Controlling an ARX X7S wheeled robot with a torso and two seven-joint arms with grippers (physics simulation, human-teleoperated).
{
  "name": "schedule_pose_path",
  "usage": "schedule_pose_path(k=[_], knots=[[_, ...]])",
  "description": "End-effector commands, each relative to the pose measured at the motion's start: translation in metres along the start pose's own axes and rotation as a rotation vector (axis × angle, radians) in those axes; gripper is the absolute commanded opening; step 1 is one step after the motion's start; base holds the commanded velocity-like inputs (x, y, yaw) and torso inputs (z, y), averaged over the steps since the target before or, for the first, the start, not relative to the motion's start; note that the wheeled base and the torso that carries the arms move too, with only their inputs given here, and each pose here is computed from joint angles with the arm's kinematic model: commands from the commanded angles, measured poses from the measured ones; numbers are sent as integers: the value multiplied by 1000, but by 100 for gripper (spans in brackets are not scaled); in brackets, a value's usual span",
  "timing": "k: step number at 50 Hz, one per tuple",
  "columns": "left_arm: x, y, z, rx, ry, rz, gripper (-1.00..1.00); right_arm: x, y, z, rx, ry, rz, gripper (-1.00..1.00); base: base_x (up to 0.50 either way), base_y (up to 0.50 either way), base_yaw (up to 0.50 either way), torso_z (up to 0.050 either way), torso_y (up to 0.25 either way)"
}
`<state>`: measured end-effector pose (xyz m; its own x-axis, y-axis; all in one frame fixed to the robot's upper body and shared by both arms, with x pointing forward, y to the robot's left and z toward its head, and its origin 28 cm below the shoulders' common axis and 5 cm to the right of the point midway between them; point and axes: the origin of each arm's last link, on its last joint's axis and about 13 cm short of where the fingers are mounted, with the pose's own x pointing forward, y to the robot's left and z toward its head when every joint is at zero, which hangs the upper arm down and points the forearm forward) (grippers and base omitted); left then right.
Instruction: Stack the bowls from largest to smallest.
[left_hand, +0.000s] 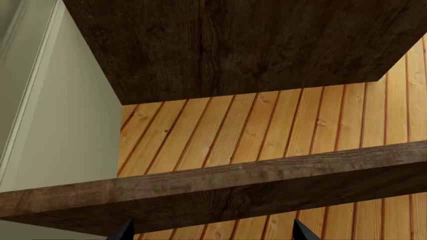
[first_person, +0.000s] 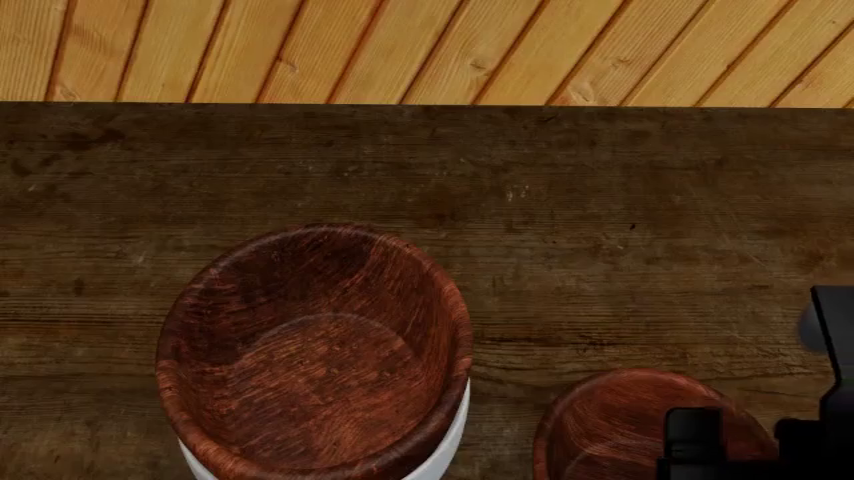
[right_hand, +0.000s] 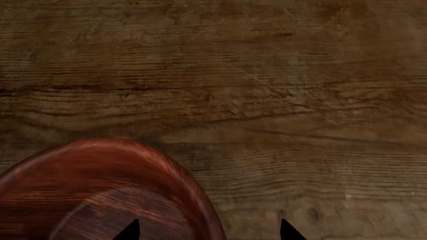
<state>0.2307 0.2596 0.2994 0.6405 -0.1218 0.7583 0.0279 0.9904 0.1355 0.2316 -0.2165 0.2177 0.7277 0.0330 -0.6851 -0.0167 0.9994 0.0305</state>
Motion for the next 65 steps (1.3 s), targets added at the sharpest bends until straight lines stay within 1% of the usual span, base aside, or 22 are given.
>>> schedule_pose_path(k=[1,11,19,20,27,36,41,52,57,61,65], knots=[[-2,0,0,0,2,2,100,13,2,-7,-6,29,13,100,0,0,0,0,0],[-2,1,0,5,3,2,100,23,4,-11,-13,51,22,100,0,0,0,0,0],[-1,0,1,8,3,-2,100,23,4,-13,-10,51,29,100,0,0,0,0,0],[0,0,1,8,3,-3,100,23,3,-13,-14,50,28,-100,0,0,0,0,0],[-1,0,-1,7,5,-3,100,21,3,-13,-20,41,33,-100,0,0,1,0,0],[-2,1,0,6,3,2,100,10,3,-6,-26,21,24,-100,1,1,1,0,0],[-2,1,1,7,1,4,100,-8,3,13,-29,-45,4,-100,0,0,0,0,0],[-1,1,2,5,-5,6,100,-37,2,35,-33,-128,-33,-100,0,0,0,0,0],[-2,2,3,-1,-4,16,100,-50,8,47,-50,-172,-33,-100,0,0,0,0,0],[-3,1,4,-3,-3,13,100,-59,9,57,-55,-199,-52,-100,0,0,0,0,0],[-3,2,5,-3,-3,15,100,-74,16,68,-66,-233,-56,-100,0,0,0,0,0]])
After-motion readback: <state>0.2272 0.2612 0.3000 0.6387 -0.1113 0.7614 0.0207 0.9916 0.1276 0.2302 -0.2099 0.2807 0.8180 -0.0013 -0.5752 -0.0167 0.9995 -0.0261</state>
